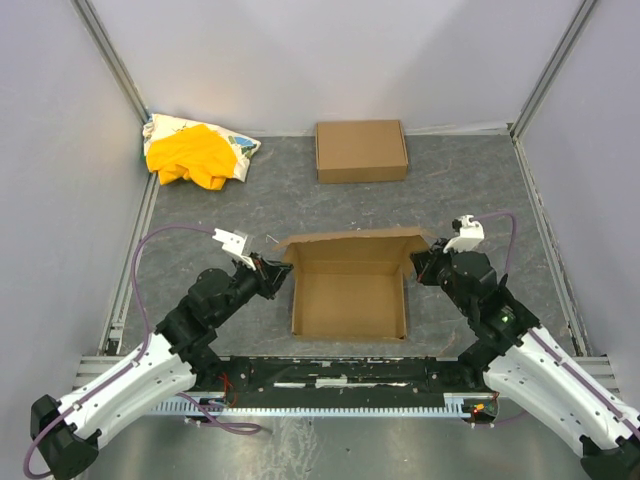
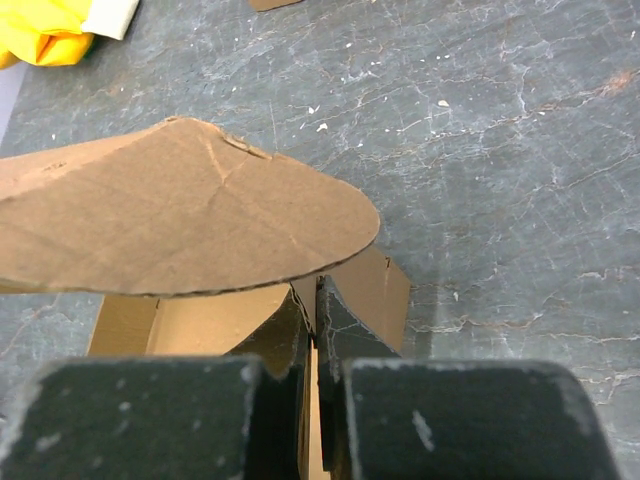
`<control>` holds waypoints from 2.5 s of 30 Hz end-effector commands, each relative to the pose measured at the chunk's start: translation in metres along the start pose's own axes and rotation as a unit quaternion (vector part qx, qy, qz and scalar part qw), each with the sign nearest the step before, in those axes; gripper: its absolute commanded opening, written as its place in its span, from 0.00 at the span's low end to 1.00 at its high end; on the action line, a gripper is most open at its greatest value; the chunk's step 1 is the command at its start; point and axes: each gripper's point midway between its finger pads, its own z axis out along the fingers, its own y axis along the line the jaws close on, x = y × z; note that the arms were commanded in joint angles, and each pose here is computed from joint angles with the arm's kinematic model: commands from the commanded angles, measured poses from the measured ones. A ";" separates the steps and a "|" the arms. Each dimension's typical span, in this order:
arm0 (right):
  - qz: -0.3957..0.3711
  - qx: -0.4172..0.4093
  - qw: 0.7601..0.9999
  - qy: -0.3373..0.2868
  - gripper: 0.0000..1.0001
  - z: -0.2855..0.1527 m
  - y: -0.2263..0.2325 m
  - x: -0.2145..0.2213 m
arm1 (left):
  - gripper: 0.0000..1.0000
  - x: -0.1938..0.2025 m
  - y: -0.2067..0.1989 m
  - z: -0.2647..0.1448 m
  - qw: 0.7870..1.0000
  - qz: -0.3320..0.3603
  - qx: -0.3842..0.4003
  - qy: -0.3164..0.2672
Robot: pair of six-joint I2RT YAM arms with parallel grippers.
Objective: Fold the paper box
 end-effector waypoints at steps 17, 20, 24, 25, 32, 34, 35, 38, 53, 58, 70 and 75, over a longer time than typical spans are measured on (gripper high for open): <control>-0.022 -0.085 0.985 0.151 0.24 -0.015 0.026 0.081 | 0.11 0.036 0.003 -0.007 0.998 -0.039 -0.002 0.053; -0.027 -0.079 0.986 0.144 0.37 -0.022 0.018 0.080 | 0.10 0.035 0.006 -0.010 0.998 -0.037 -0.010 0.052; -0.026 -0.062 0.992 0.109 0.40 -0.036 0.006 0.065 | 0.07 0.031 0.009 -0.015 0.998 -0.039 -0.018 0.044; -0.026 -0.055 0.993 0.100 0.38 -0.039 0.002 0.061 | 0.07 0.030 0.009 -0.016 0.998 -0.039 -0.019 0.042; -0.030 -0.052 0.995 0.080 0.43 -0.048 0.001 0.046 | 0.11 0.023 0.003 -0.025 0.998 -0.049 -0.003 0.025; -0.029 -0.053 0.995 0.084 0.45 -0.048 0.004 0.046 | 0.12 0.019 0.000 -0.028 0.998 -0.055 0.001 0.021; -0.031 -0.057 0.994 0.086 0.45 -0.047 0.006 0.045 | 0.12 0.017 -0.001 -0.030 0.998 -0.057 0.002 0.019; -0.038 -0.064 0.993 0.090 0.46 -0.047 0.011 0.042 | 0.12 0.009 -0.005 -0.034 0.998 -0.061 0.008 0.012; -0.119 -0.064 0.986 0.093 0.52 -0.080 0.033 -0.025 | 0.13 -0.002 -0.008 -0.040 0.998 -0.058 0.005 0.005; -0.108 -0.086 0.988 0.063 0.52 -0.083 0.041 -0.036 | 0.14 -0.023 -0.021 -0.049 0.998 -0.055 0.021 -0.002; -0.113 -0.065 0.985 0.115 0.53 -0.082 0.036 -0.022 | 0.16 -0.061 -0.033 -0.074 0.998 -0.056 0.026 -0.032; -0.121 -0.105 0.973 0.165 0.58 -0.086 0.043 0.005 | 0.17 -0.070 -0.036 -0.077 0.997 -0.053 0.029 -0.039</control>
